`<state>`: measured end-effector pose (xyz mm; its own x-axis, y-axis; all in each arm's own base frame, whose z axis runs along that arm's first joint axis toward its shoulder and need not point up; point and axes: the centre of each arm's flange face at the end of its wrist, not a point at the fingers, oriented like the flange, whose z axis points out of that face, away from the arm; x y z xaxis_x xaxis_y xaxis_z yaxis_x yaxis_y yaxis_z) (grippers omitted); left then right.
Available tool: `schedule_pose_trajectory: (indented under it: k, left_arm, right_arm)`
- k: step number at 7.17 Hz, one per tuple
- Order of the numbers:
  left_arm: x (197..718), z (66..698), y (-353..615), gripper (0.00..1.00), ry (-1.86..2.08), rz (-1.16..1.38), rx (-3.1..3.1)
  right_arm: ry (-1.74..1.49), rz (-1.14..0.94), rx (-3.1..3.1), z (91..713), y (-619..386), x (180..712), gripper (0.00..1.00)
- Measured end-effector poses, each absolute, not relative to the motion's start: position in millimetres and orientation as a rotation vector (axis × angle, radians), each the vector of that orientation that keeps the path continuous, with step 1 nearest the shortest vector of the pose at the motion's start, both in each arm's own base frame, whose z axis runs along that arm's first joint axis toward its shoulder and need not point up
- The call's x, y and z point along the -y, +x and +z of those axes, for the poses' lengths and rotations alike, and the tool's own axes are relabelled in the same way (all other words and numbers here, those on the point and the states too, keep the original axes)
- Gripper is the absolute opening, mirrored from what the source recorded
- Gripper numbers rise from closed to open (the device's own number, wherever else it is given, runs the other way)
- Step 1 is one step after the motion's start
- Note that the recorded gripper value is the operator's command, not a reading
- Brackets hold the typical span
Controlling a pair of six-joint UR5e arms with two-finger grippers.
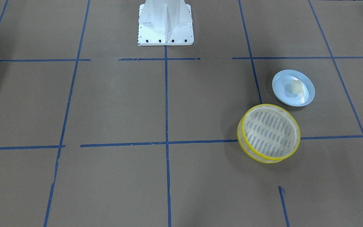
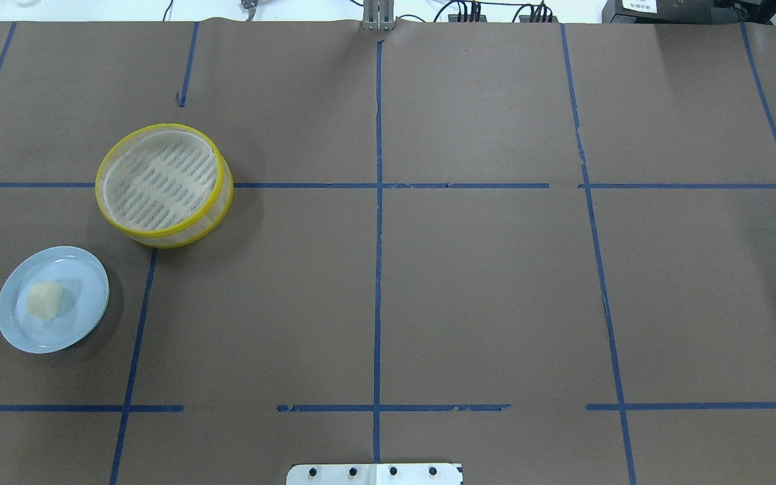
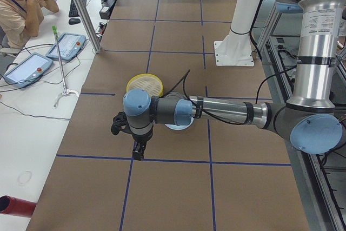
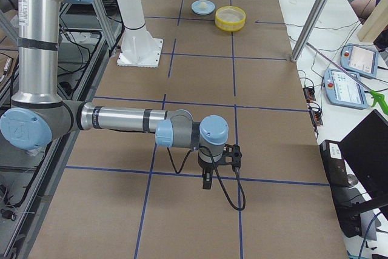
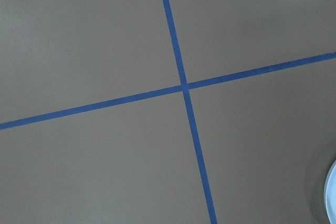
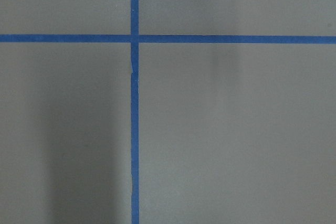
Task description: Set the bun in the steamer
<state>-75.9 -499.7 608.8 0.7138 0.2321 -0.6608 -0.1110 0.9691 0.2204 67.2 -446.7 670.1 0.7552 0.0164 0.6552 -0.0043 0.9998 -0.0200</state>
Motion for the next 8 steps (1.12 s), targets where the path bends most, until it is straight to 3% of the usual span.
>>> schedule_pose_trajectory:
  k: [3, 5, 8]
  left_arm:
    - [502.1, 553.9, -7.2, 0.97, 0.177, 0.049, -0.783]
    - [495.9, 530.1, 52.3, 1.0, 0.167, -0.063, -0.837]
    - [484.7, 519.8, 119.8, 0.98, 0.179, -0.057, -0.858]
  right_arm:
    - [-0.018, 0.011, 0.715, 670.2, 67.2, 446.7, 1.0]
    - [-0.018, 0.011, 0.715, 670.1, 67.1, 446.7, 1.0]
    - [-0.018, 0.011, 0.715, 670.1, 67.2, 446.7, 1.0]
